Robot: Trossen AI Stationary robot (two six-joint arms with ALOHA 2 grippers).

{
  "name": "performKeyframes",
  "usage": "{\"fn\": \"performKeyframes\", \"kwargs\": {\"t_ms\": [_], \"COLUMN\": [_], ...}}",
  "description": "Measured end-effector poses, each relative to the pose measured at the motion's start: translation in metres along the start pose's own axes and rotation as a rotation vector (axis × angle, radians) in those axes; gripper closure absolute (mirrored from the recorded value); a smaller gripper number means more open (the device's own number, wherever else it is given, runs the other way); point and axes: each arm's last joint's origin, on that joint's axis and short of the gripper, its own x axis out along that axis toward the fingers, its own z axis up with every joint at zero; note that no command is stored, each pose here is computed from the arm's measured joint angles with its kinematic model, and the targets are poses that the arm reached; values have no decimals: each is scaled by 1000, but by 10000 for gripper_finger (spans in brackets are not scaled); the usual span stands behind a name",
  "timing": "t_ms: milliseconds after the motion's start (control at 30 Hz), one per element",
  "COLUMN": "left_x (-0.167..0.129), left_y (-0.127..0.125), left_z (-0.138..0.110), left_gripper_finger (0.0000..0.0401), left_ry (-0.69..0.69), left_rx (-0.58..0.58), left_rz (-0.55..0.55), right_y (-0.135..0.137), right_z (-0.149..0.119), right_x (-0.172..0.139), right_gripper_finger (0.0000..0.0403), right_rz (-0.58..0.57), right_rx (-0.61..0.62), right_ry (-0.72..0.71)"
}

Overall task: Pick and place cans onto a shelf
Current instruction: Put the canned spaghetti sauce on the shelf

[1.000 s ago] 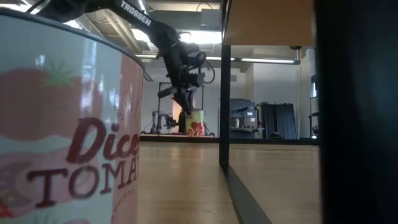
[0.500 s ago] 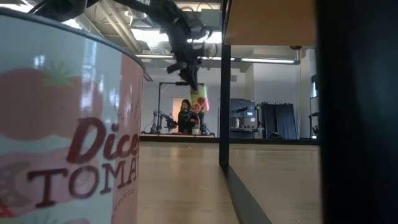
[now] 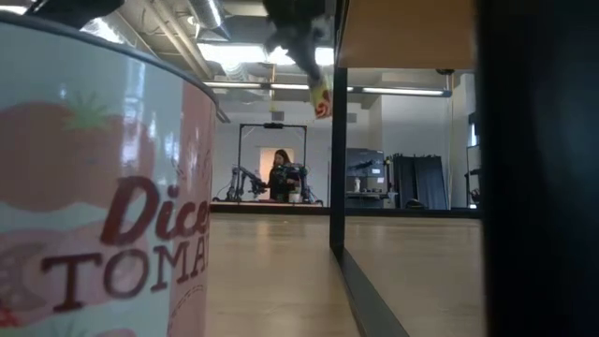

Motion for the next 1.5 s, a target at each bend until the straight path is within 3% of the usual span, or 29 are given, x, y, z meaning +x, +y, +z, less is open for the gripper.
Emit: {"fn": "performKeyframes", "kwargs": {"t_ms": [333,733,1133,1300,1500], "left_x": [-13,-52,-87,-100,-88], "left_y": [-72,-167,-236,-259,-286], "left_z": [73,154,182,187,194], "left_gripper_finger": [395,395,395,395,395], "left_ry": [-110,-366,-443,-434,-376], "left_rx": [93,108,61,44,25], "left_rz": [-109,-162,-281,-264,-289], "right_y": [-7,-15,-15,-15,-14], "right_z": [-5,-10,-10,-10,-10], "right_x": [-9,-18,-18,-18,-18], "right_gripper_finger": [393,393,393,393,393], "right_rz": [13,26,27,37,51], "right_rx": [10,-20,7,11,32], "right_ry": [-27,-54,-55,-49,-42]}}
